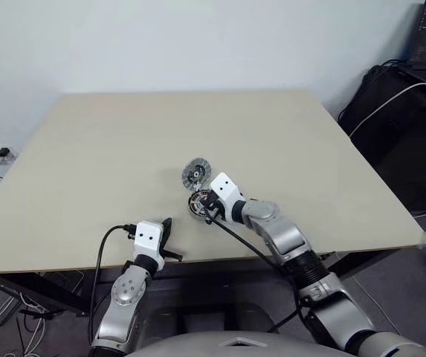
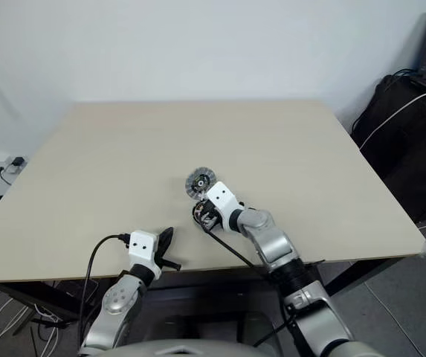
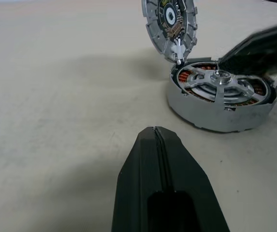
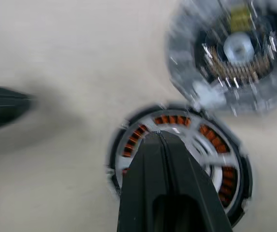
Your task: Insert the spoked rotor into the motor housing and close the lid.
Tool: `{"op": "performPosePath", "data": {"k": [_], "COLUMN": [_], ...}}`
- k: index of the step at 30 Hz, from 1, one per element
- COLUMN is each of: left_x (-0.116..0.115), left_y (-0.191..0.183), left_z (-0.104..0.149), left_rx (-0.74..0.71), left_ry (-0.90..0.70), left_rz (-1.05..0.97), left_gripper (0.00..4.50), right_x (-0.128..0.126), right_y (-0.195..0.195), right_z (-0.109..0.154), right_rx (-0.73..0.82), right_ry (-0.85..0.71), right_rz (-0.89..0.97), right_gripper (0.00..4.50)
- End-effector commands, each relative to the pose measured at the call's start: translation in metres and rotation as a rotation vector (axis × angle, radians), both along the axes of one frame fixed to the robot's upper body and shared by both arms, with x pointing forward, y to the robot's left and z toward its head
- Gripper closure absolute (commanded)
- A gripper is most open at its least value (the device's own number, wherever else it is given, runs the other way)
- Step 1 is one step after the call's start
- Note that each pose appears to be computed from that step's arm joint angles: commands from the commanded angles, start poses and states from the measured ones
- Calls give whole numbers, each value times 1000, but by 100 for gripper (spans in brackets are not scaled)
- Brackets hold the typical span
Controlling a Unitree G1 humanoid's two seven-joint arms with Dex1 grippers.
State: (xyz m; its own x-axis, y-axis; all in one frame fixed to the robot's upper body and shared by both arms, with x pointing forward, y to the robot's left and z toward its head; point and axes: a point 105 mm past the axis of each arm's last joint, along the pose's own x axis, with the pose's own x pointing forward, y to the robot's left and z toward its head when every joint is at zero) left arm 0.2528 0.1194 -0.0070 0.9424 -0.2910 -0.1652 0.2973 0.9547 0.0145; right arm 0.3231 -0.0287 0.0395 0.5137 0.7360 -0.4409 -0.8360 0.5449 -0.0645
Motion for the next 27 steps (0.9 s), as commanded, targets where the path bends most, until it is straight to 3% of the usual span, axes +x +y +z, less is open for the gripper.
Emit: {"op": "performPosePath", "data": {"k": [1, 6, 14, 27], "left_x": [7, 8, 5, -1], "left_y": [-3, -5, -7, -9], "left_z": [15, 10, 1, -4], "left_rx": [-3, 0, 7, 3], "left_ry": [-58, -35, 14, 34], "left_rz": [-13, -11, -3, 5], "left_gripper": [450, 450, 450, 450], "right_x": [-7, -8, -4, 2], "right_y": [6, 0, 0, 2], "right_z": [25, 26, 14, -5], "right_rx": [-33, -208, -385, -407], "right_ry": [-59, -92, -45, 21], "right_rz": [158, 275, 380, 387], "right_gripper": [389, 230, 230, 230]}}
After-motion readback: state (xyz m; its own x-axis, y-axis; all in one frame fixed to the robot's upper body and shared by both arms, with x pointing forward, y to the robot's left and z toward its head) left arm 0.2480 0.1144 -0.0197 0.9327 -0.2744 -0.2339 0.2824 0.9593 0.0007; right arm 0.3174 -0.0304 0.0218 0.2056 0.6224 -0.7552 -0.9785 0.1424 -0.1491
